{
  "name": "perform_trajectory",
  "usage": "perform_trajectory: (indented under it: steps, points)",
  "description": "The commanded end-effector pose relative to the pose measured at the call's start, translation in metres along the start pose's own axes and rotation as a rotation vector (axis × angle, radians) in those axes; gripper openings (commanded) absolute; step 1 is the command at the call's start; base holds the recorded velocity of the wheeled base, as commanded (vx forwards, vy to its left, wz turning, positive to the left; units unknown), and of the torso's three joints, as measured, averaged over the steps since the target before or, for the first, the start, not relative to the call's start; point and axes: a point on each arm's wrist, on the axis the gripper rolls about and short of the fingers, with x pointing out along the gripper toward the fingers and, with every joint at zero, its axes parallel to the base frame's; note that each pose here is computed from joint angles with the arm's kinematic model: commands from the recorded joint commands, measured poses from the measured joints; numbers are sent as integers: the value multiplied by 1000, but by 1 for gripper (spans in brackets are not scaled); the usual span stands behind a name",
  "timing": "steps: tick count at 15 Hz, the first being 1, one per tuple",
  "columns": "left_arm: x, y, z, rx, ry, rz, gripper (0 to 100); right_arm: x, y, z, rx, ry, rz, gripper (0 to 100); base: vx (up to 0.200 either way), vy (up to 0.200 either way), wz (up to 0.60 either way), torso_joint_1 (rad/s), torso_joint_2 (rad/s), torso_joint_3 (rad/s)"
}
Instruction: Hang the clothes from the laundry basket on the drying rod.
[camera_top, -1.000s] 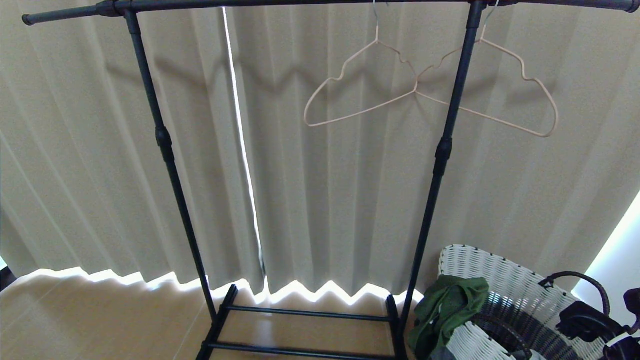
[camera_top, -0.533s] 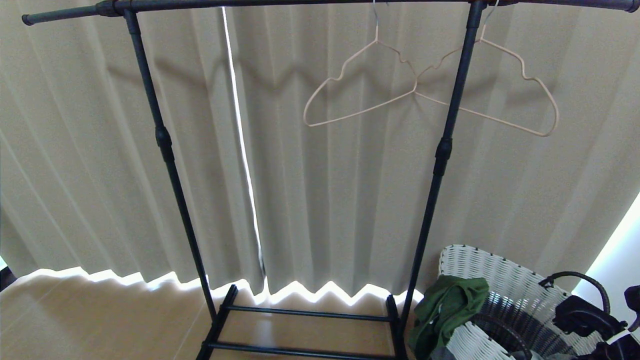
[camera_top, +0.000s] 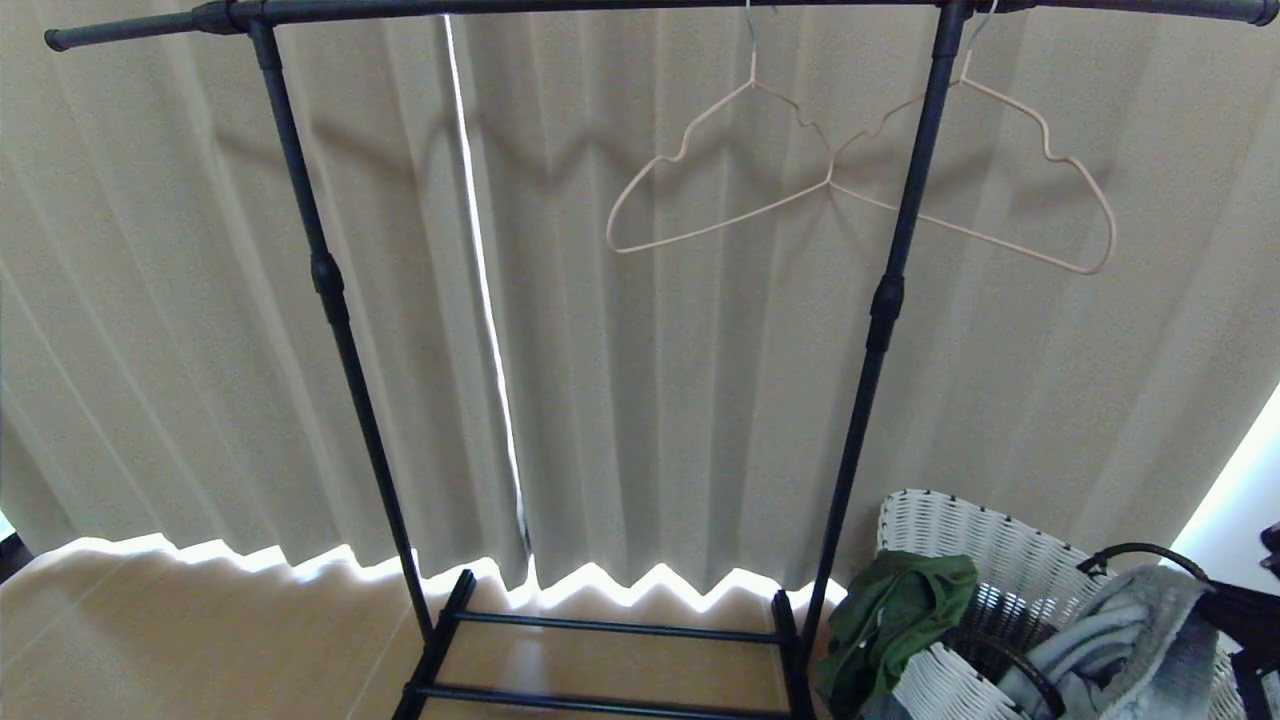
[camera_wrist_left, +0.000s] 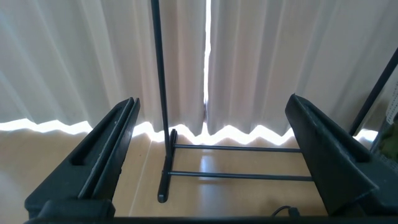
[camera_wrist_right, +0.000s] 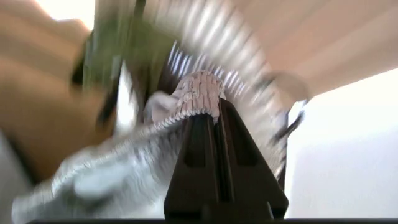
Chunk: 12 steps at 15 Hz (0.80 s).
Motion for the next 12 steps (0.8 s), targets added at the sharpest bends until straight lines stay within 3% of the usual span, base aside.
perform_trajectory:
  steps: [1,6,12]
  points:
    - [0,0,0,1,1,0,100,-29,-8,25,29,-194,-87,0,0,0,0,0,0,0]
    - [0,0,0,3,1,0,100,-31,-9,26,44,-198,-96,0,0,0,0,0,0,0]
    - [0,0,0,1,1,1,100,-30,-8,25,45,-193,-93,0,-200,0,0,2,3,2]
